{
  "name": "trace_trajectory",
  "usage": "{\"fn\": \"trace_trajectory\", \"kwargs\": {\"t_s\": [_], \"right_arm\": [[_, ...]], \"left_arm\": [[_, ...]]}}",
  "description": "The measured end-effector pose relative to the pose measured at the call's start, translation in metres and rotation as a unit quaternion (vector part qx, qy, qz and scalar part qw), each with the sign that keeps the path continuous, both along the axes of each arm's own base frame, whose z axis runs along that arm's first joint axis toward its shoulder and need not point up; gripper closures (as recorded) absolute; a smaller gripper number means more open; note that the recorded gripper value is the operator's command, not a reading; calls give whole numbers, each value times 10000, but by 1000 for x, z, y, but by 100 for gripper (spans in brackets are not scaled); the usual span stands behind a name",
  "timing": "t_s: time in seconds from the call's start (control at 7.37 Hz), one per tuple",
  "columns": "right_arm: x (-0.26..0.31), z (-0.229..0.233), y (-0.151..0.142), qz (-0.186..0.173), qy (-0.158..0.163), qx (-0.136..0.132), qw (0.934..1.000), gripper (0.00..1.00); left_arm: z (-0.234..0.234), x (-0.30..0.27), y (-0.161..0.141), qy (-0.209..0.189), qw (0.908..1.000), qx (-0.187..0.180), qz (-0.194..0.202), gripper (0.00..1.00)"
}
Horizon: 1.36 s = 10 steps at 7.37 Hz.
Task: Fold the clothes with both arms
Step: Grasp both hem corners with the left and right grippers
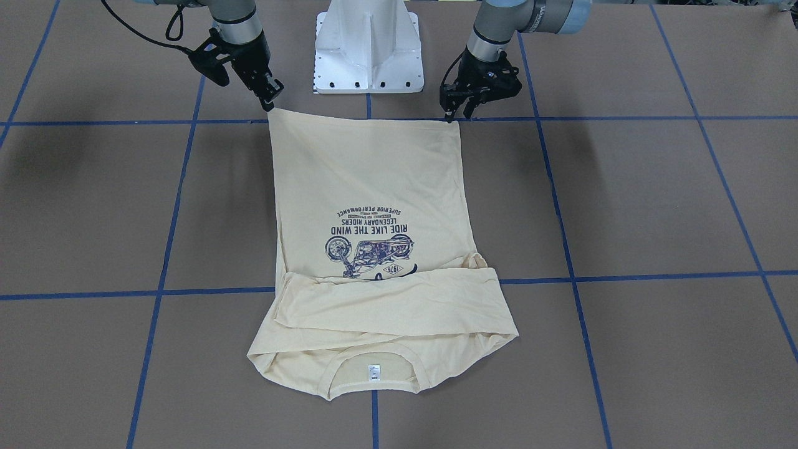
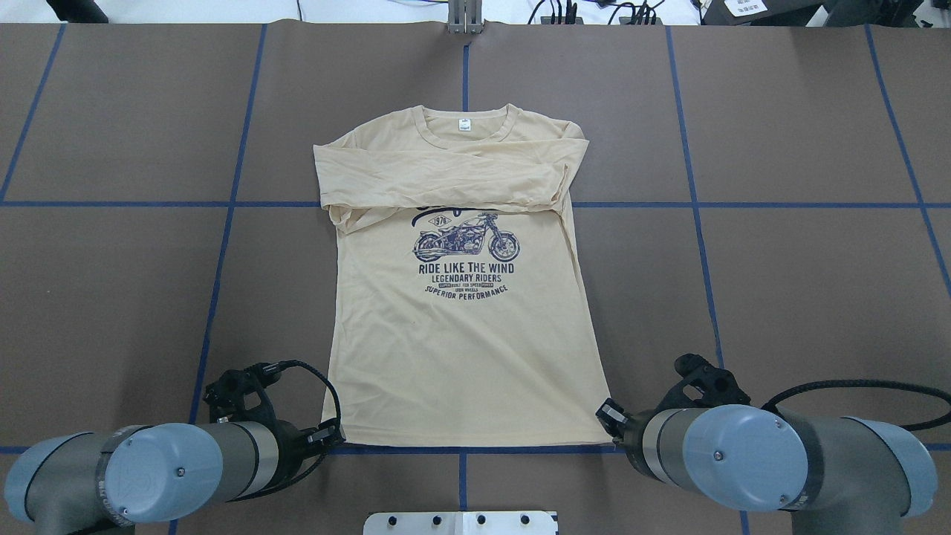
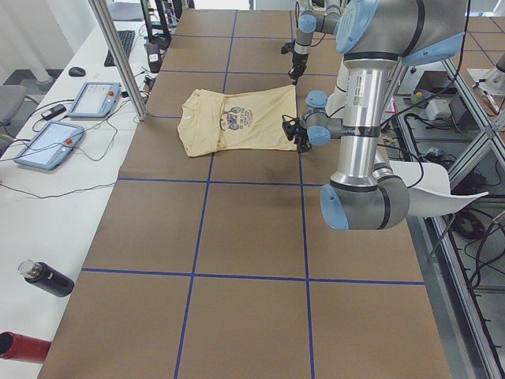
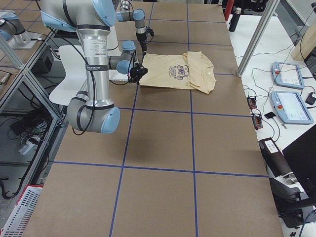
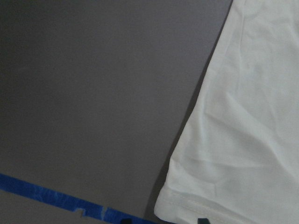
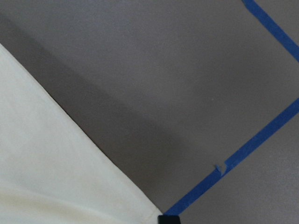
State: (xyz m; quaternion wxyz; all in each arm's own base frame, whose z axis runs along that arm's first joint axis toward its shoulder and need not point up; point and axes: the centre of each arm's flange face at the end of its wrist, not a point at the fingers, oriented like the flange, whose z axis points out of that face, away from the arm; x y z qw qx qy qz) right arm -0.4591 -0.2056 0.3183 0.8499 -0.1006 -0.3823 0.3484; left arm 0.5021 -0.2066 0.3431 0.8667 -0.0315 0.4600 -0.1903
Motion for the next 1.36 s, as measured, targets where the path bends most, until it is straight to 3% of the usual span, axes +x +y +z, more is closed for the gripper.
{"fn": "trace_trajectory", "kwargs": {"t_s": [0.14,0.54,0.81,1.36], "right_arm": [[0,0,1,-5,0,0,10000,100],[-1,0,2,-22,4,1,10000,100],[-1,1,2,-26,7,-1,10000,100],[-2,4,5,-40,45,19,10000,100]], "left_arm": [[1,1,0,-9,10000,0,-2,52],[-2,9,-2,7,10000,-1,-5,56],[-2,11,-3,10,10000,0,-15,100],[-13,-1,-14,121,9998,13,-136,100]]}}
